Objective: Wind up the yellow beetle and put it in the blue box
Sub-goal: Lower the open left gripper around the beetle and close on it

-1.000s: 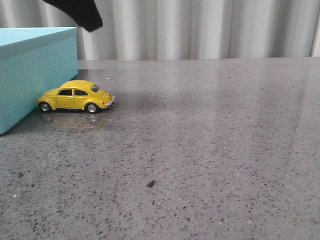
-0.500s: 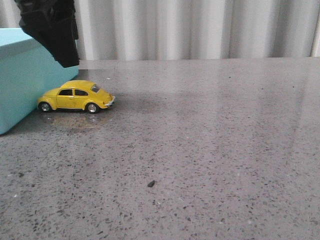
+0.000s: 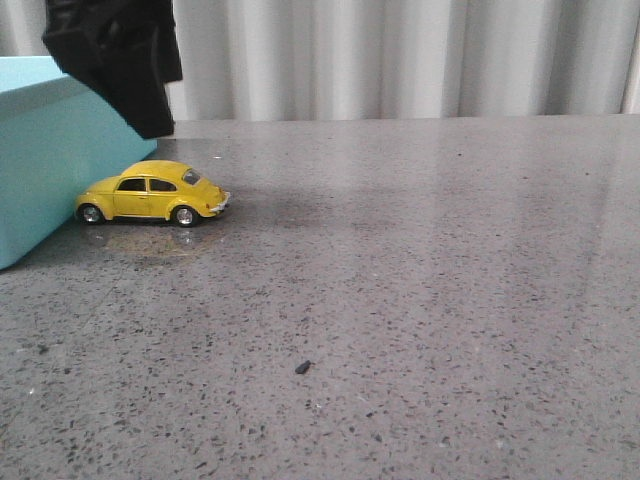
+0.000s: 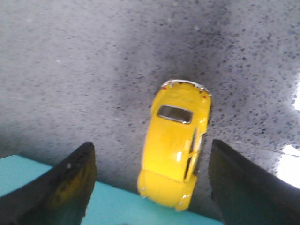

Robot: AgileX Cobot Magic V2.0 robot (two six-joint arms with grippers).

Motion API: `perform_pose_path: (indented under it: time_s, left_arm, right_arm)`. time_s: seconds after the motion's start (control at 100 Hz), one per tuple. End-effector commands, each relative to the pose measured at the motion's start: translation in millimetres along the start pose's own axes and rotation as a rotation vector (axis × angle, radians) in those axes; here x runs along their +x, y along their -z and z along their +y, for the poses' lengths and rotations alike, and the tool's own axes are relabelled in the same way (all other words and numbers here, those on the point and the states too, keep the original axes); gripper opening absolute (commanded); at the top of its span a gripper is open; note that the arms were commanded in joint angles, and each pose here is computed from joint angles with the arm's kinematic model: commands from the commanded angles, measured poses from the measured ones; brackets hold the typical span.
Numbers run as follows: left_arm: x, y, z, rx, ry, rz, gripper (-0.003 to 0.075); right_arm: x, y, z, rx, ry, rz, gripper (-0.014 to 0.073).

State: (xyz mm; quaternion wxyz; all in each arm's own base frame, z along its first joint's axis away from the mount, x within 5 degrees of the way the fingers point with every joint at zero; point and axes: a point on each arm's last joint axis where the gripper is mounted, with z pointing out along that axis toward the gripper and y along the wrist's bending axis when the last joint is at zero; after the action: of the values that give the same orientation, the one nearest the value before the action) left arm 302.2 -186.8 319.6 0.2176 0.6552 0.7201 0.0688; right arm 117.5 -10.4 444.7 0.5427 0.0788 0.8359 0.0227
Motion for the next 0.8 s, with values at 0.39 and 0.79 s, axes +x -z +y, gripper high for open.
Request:
perform_pose_path:
  time_s: [0.39, 0.79]
  left_arm:
    - [-5.5, -14.7, 7.1, 0.013, -0.005, -0.015, 0.0459]
    - [28.0, -15.9, 27.0, 0.031, 0.107, 0.001, 0.0459]
  right_arm:
    - [-10.7, 6.0, 1.8, -0.008, 0.015, -0.092, -0.0061]
    - [-10.7, 6.0, 1.6, -0.006, 0.016, -0.092, -0.0061]
